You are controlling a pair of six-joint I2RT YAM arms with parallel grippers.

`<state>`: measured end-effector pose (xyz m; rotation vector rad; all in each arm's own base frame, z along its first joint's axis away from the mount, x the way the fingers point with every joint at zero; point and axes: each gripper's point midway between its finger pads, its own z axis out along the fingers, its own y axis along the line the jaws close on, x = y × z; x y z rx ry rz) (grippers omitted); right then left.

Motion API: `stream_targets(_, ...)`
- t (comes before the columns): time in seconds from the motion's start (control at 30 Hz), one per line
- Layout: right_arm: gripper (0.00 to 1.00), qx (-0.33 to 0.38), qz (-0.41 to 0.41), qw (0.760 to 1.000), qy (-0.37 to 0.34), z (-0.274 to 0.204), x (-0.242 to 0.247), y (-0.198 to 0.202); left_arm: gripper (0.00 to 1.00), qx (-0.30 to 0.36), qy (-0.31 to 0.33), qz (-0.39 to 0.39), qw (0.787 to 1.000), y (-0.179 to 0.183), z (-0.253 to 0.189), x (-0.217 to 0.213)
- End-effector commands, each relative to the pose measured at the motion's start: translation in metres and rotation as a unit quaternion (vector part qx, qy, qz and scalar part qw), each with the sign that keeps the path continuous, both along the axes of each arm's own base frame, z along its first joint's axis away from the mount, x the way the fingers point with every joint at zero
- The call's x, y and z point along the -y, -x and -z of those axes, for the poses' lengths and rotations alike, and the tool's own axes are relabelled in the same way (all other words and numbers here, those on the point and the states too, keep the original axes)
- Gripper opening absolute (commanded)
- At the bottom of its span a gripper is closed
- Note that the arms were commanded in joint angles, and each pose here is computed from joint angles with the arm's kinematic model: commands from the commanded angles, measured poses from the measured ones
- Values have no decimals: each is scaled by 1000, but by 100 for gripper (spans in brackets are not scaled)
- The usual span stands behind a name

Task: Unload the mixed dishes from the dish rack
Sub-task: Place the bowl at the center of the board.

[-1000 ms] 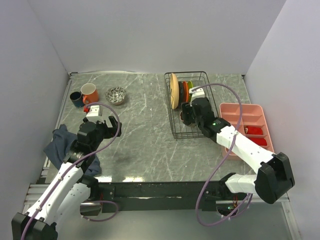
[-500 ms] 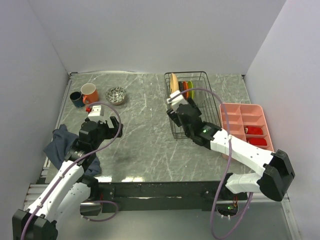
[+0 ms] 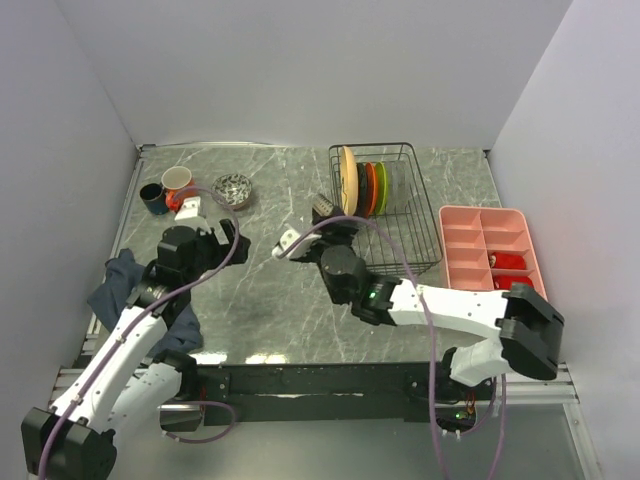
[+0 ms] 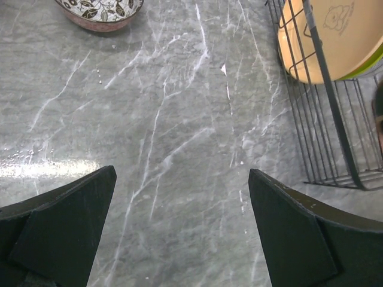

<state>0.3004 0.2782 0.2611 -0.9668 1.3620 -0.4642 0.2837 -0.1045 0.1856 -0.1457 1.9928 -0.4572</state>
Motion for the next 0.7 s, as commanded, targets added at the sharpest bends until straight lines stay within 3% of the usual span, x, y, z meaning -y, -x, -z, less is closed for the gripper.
stream_targets(0.0, 0, 88, -16, 996, -6, -35, -24, 10, 99, -3, 23, -13, 1000, -9, -33, 3)
stream_targets(0.33, 0, 139, -51, 989, 15, -17, -66, 28, 99, -75, 45, -43, 995, -29, -49, -1)
stream_targets(0.67, 0, 135, -79, 987, 27, 6, -101, 46, 100, -110, 83, -31, 990, -37, -68, 7)
